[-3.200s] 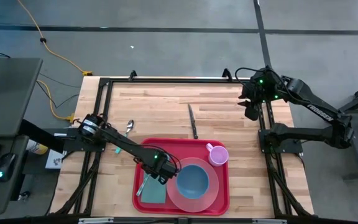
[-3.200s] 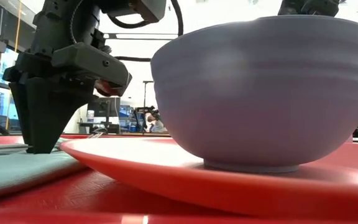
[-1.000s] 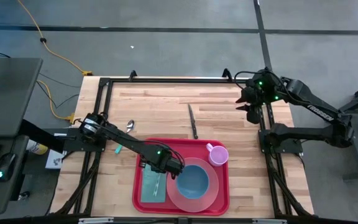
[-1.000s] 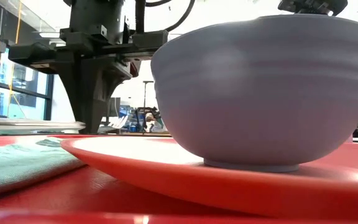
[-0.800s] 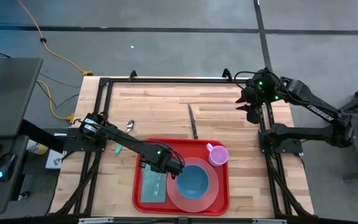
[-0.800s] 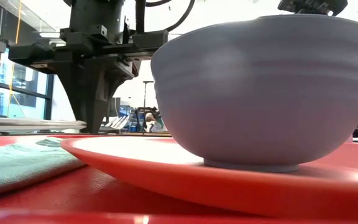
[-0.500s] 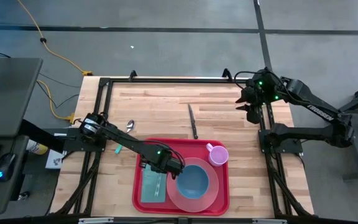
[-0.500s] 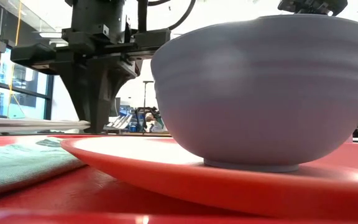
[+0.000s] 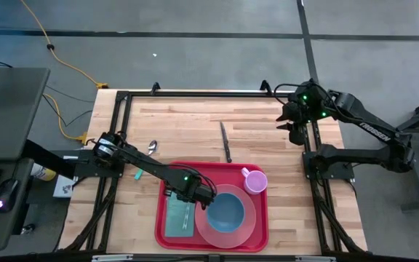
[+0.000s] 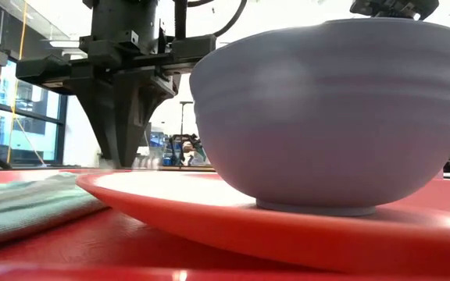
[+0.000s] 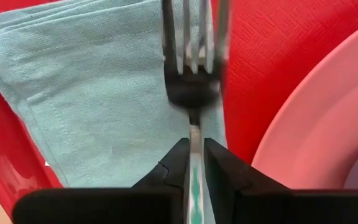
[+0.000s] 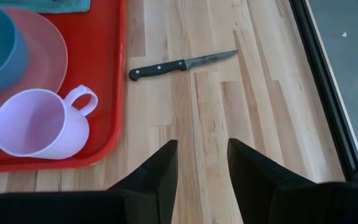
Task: Set up tray
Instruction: Put the blue patterned fork on the blue napkin, then put the black knife on the blue napkin to the left of the blue patterned fork
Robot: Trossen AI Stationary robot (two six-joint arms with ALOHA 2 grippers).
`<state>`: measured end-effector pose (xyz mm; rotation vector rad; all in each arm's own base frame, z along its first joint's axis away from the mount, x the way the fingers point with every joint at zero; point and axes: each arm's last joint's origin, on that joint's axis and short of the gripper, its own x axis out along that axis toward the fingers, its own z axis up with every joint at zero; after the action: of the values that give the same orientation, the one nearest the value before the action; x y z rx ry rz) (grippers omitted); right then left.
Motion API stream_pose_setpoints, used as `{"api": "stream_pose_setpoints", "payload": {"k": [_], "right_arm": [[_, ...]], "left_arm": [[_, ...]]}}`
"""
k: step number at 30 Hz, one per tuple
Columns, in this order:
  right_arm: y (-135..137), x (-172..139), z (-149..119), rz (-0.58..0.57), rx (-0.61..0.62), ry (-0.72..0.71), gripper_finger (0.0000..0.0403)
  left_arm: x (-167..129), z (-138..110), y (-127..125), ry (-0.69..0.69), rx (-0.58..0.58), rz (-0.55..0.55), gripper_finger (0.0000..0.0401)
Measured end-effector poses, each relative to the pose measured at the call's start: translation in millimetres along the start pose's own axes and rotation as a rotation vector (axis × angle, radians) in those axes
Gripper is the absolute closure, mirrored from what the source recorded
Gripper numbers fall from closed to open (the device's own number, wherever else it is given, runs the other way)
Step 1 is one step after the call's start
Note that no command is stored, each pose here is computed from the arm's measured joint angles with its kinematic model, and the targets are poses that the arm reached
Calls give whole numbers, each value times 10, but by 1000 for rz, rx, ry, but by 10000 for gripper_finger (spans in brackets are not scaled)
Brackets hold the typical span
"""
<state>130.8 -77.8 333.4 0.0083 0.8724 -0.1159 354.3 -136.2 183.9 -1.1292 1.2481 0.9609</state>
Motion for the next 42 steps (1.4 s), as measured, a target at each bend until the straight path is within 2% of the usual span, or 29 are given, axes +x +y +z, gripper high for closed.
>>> {"api": "stream_pose_setpoints", "payload": {"k": [10,15,23,28,31,36,42], "right_arm": [[4,0,-9,5,5,9,284],[10,0,-12,20,7,7,284],[12,0,-14,26,8,9,284],[12,0,-14,26,7,8,284],[12,0,-14,25,8,8,284],[15,0,-12,37,25,4,284],[30,-1,-6,87,51,-17,284]], "left_arm": [[0,1,2,-3,-1,2,268],[-25,14,3,-49,-4,7,252],[-368,42,-88,-204,26,2,251],[-632,139,-101,-309,43,41,249],[-739,274,-137,-394,90,39,250],[-951,522,-239,-504,242,19,251],[-1381,690,-327,-680,445,-14,251]]}}
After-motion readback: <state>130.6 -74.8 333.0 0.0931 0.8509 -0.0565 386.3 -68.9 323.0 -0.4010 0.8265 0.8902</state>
